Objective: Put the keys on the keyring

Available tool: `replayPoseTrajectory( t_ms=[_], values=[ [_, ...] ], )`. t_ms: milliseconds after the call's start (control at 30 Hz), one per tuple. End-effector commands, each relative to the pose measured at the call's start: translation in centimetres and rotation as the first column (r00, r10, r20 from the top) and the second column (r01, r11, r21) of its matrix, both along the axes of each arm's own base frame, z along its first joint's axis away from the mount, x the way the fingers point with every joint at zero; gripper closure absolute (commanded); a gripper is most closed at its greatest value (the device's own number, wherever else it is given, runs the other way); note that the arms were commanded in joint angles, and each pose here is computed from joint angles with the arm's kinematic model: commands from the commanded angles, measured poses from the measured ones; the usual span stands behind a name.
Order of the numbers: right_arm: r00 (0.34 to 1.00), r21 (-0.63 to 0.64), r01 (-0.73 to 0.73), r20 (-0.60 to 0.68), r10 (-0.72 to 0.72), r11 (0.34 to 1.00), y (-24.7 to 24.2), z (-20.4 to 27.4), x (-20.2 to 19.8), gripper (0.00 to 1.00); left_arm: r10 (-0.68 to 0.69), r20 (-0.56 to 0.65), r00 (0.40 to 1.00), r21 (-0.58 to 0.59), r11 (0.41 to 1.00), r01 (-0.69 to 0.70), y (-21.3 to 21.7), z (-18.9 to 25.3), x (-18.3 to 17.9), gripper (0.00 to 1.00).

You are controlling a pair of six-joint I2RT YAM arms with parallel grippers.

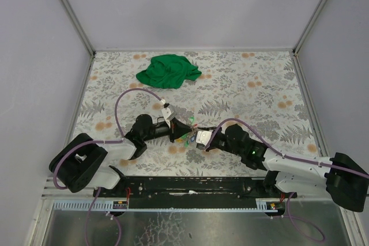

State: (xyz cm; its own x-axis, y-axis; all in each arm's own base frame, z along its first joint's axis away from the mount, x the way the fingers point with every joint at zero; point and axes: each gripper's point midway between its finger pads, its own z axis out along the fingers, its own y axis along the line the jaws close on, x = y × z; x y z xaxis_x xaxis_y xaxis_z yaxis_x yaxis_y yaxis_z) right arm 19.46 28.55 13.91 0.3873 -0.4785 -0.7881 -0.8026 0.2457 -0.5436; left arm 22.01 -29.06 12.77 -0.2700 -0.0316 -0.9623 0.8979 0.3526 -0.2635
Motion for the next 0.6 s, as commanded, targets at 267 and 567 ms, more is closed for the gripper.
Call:
replayPoseTrajectory(
  t_ms=[267, 567],
  values=[
    [0.999, 0.107, -0.021, 0.051, 0.015, 0.994, 2.7, 2.2, 1.0, 0.59, -0.006, 0.062, 0.998, -0.014, 1.000, 0.006, -0.5, 1.3, 0.2, 1.00],
    [0.999, 0.087, 0.004, 0.040, -0.008, 0.996, 3.0, 1.3, 1.7, 0.62, -0.019, 0.068, 0.998, -0.007, 1.000, 0.020, -0.7, 1.2, -0.1, 1.00]
  ],
)
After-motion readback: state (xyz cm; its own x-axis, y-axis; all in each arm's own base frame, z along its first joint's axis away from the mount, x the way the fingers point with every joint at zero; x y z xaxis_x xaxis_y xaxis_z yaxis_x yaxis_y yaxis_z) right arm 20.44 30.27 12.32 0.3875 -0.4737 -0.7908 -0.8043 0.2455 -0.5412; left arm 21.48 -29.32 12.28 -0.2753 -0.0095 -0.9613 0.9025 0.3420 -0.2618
